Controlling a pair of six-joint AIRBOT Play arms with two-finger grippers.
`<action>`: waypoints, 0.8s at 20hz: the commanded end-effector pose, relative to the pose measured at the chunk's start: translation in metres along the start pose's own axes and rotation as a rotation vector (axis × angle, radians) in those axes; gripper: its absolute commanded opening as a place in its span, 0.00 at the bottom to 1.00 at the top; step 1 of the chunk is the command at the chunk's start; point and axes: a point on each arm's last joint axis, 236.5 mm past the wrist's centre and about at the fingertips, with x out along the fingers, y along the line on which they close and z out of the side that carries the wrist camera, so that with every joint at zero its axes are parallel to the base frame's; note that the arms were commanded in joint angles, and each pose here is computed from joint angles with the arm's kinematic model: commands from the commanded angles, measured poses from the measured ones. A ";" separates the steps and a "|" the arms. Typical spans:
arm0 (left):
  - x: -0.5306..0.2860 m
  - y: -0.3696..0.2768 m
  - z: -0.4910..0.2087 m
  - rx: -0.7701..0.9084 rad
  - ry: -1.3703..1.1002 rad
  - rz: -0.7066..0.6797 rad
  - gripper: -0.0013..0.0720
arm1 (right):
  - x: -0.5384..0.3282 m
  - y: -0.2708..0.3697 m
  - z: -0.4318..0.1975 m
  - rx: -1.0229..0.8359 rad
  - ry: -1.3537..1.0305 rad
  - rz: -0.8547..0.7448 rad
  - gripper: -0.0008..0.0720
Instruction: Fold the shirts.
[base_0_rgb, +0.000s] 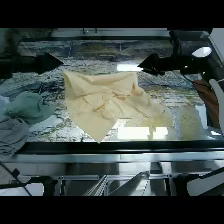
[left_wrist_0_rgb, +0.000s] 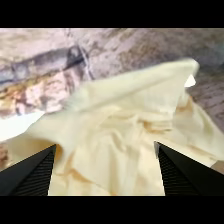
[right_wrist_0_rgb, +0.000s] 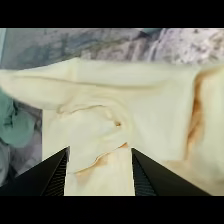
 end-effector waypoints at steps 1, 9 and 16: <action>0.033 0.052 -0.030 -0.046 0.176 0.046 0.99 | -0.005 -0.050 0.004 0.063 -0.010 -0.018 0.62; -0.021 0.047 -0.128 -0.331 0.462 -0.039 0.99 | -0.120 -0.062 -0.080 -0.021 0.329 -0.179 0.42; -0.011 0.053 -0.253 -0.477 0.590 0.094 0.97 | -0.147 -0.089 -0.123 0.020 0.316 -0.323 0.42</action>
